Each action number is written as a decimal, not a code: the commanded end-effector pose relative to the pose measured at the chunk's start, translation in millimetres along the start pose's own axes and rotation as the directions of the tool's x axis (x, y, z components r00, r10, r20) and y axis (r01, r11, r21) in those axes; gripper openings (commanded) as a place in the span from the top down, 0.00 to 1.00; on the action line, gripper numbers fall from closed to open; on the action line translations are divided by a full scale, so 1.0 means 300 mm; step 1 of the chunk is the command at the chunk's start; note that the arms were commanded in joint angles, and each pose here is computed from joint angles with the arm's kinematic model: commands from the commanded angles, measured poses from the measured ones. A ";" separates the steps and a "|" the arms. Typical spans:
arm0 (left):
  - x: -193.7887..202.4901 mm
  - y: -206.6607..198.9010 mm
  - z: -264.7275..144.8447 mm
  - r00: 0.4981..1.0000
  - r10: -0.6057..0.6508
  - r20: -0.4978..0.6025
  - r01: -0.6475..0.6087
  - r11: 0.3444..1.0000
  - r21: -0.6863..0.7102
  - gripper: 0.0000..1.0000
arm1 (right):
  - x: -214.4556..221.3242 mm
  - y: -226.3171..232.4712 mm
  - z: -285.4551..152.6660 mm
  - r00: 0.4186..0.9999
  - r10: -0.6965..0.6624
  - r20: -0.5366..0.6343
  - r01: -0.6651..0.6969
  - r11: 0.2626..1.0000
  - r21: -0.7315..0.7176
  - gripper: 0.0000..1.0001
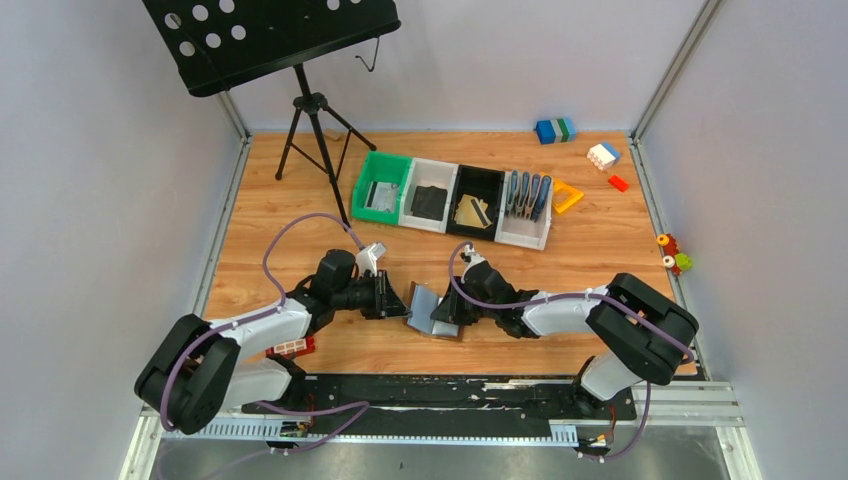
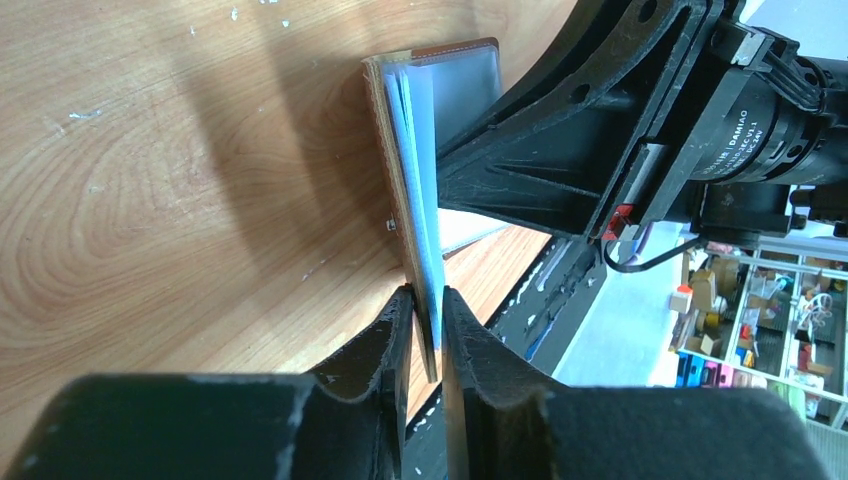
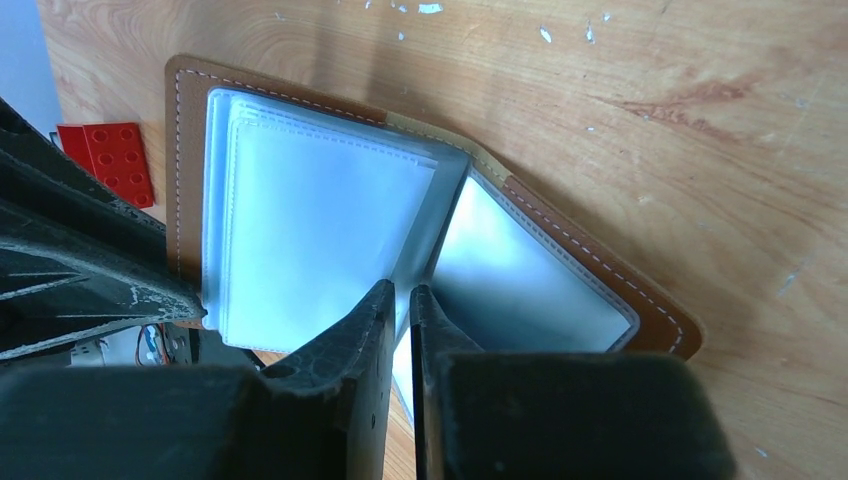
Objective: Take the credit cards out of the card holder
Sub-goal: Remove the credit card from the card holder.
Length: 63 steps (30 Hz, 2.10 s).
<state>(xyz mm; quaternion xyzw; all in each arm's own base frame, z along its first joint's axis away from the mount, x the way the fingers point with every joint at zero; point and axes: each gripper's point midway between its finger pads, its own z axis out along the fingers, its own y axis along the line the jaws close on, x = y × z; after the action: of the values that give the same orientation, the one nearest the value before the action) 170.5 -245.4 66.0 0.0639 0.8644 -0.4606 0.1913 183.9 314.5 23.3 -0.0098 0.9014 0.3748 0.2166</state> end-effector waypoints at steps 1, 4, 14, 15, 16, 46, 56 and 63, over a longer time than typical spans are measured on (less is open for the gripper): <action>-0.029 -0.040 0.005 1.000 0.024 0.009 -0.025 0.999 0.045 0.77 | 0.035 -0.041 -0.008 0.999 0.003 -0.033 -0.002 0.999 0.032 0.88; -0.033 -0.043 0.008 1.000 0.025 0.008 -0.025 0.999 0.049 0.75 | 0.033 -0.038 -0.010 1.000 0.002 -0.030 -0.001 1.000 0.029 0.88; -0.046 -0.064 0.008 1.000 0.027 0.012 -0.028 0.997 0.067 0.95 | 0.042 -0.053 -0.018 1.000 0.006 -0.030 -0.004 0.999 0.037 0.89; -0.047 -0.065 0.006 0.999 0.030 0.013 -0.030 0.997 0.066 0.98 | 0.042 -0.052 -0.021 1.000 0.005 -0.028 -0.004 0.999 0.036 0.89; -0.049 -0.064 0.004 0.999 0.034 0.012 -0.034 0.998 0.060 1.00 | 0.040 -0.051 -0.024 1.000 0.004 -0.026 -0.003 0.999 0.034 0.88; -0.056 -0.054 -0.060 0.995 0.104 -0.003 -0.104 0.993 -0.054 1.00 | -0.075 0.191 0.037 1.000 -0.004 -0.009 0.003 0.992 -0.127 0.30; -0.066 -0.052 -0.077 0.993 0.121 0.012 -0.120 0.989 -0.082 1.00 | -0.063 0.104 0.041 1.000 -0.018 -0.003 0.018 1.000 -0.020 0.54; -0.062 -0.036 -0.074 0.993 0.117 0.000 -0.116 0.988 -0.102 1.00 | -0.069 0.078 -0.001 0.998 -0.052 0.018 0.052 0.999 0.015 0.56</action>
<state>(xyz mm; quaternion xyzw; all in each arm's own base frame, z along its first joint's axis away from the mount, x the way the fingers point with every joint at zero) 168.0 -225.5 74.5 0.0848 0.8935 -0.3948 0.1962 196.6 335.3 40.1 -0.0169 0.9022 0.3758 0.2110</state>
